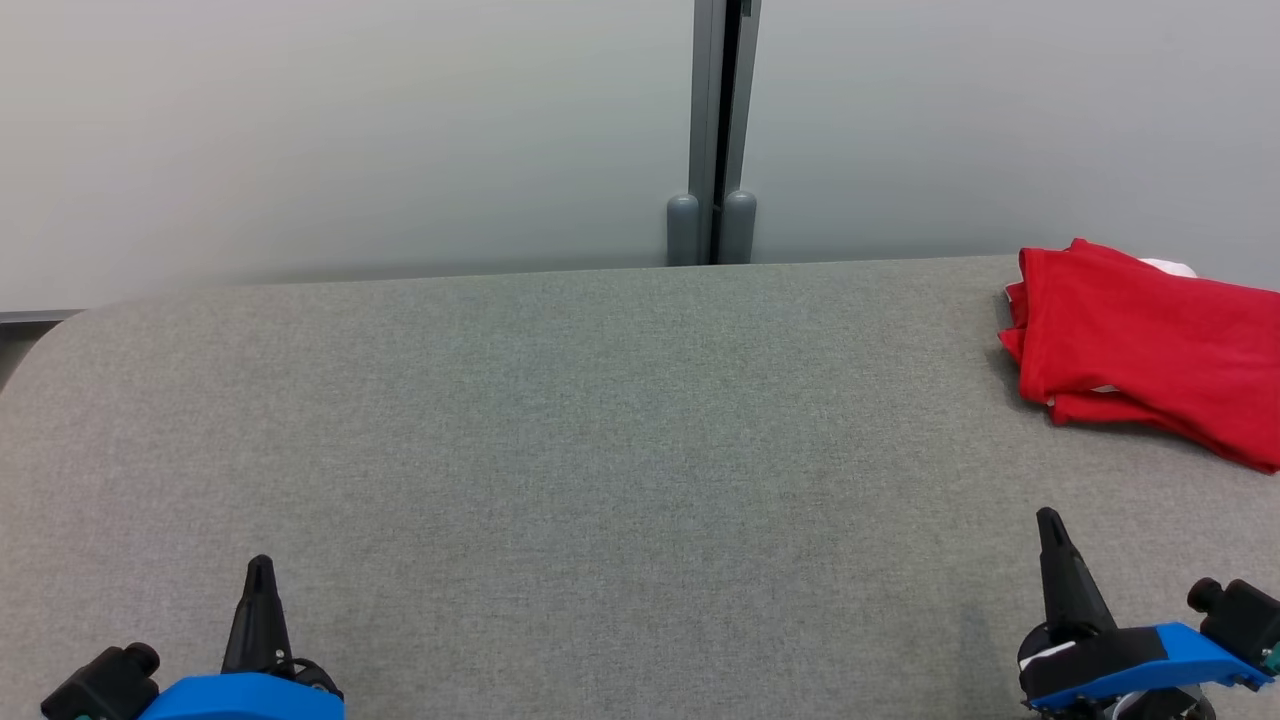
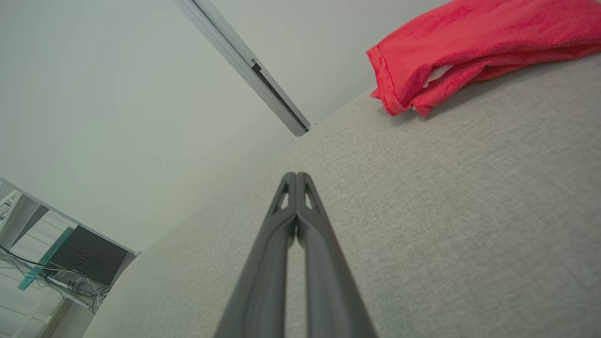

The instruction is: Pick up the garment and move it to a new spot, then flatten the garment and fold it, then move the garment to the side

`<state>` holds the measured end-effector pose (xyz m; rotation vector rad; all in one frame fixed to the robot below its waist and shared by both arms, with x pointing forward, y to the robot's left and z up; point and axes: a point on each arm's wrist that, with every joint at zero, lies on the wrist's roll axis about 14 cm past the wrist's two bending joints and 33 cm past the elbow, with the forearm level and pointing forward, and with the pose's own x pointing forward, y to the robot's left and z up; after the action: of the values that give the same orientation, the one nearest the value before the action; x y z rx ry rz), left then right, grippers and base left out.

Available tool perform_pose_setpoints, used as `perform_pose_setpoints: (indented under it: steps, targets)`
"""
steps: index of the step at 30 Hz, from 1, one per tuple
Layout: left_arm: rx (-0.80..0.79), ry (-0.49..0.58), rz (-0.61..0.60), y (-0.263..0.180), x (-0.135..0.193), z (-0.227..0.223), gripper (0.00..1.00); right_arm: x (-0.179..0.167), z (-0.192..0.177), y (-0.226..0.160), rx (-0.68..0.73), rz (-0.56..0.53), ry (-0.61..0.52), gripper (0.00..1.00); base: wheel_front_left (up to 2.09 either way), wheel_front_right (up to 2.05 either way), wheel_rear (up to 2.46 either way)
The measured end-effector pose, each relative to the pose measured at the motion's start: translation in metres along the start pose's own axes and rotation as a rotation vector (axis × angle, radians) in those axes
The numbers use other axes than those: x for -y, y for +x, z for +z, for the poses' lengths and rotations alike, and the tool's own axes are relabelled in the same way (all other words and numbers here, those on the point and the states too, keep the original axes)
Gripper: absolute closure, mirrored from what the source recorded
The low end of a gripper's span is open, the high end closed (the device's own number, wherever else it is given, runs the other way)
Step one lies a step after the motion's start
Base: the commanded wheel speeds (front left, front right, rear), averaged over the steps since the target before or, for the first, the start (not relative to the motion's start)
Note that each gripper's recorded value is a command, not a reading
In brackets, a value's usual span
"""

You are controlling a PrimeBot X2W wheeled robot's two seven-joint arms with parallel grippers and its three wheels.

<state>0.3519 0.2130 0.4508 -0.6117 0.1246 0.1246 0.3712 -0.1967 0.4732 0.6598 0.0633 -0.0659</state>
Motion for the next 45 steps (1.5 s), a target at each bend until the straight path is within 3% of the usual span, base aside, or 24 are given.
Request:
perform_pose_setpoints:
  steps: [45]
  targets:
    - [0.002, -0.557, -0.052, 0.016, 0.02, 0.018, 1.0, -0.005, 0.011, 0.008, -0.005, 0.007, 0.532, 1.0, 0.0, 0.0, 0.0]
